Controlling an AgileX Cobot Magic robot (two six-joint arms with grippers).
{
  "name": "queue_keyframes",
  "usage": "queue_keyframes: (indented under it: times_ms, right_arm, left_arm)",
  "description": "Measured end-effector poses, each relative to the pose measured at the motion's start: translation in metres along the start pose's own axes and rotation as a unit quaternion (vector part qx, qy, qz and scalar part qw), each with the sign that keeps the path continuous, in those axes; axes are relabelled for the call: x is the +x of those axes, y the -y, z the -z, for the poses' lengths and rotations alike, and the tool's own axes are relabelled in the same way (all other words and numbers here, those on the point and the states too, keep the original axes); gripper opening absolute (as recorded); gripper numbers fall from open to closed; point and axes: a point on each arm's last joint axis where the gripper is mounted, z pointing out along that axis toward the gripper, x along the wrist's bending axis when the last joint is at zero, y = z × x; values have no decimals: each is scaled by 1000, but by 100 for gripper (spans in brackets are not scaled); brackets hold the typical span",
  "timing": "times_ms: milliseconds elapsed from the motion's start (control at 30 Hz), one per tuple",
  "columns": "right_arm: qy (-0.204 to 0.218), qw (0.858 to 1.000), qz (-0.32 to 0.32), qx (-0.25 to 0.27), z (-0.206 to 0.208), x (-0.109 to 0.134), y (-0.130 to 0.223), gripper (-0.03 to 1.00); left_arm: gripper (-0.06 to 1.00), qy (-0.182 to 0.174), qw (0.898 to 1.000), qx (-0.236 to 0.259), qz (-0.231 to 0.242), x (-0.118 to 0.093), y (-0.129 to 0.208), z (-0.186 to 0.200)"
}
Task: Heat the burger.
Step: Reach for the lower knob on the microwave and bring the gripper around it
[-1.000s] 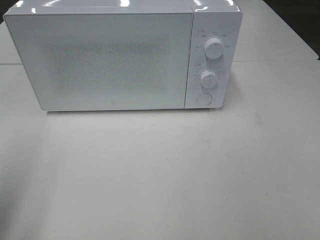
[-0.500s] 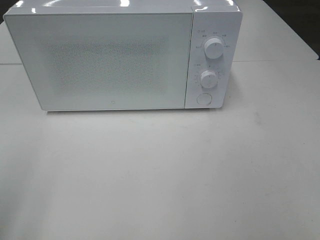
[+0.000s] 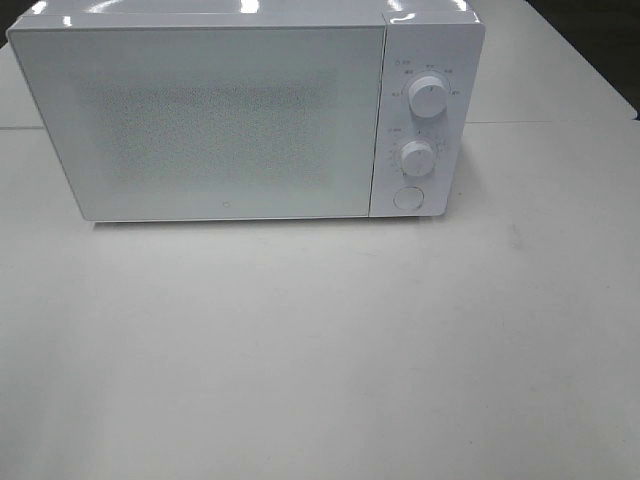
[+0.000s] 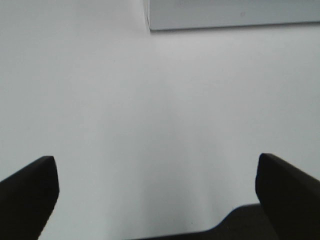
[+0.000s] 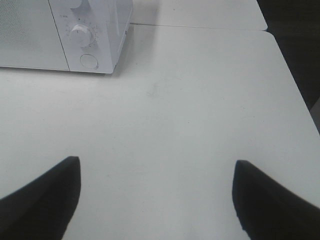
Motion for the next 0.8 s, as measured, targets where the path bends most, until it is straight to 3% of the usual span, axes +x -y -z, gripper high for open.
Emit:
queue_keyframes:
  times_ms: [233,800]
  right_arm:
    - [0,1000,0,0,0,0,0,75]
    - [0,1000,0,0,0,0,0,75]
  left_arm:
    - [99,-6,996,-86,-10,-4,16,23]
    - [99,-6,996,-91,-11,-4,17,24]
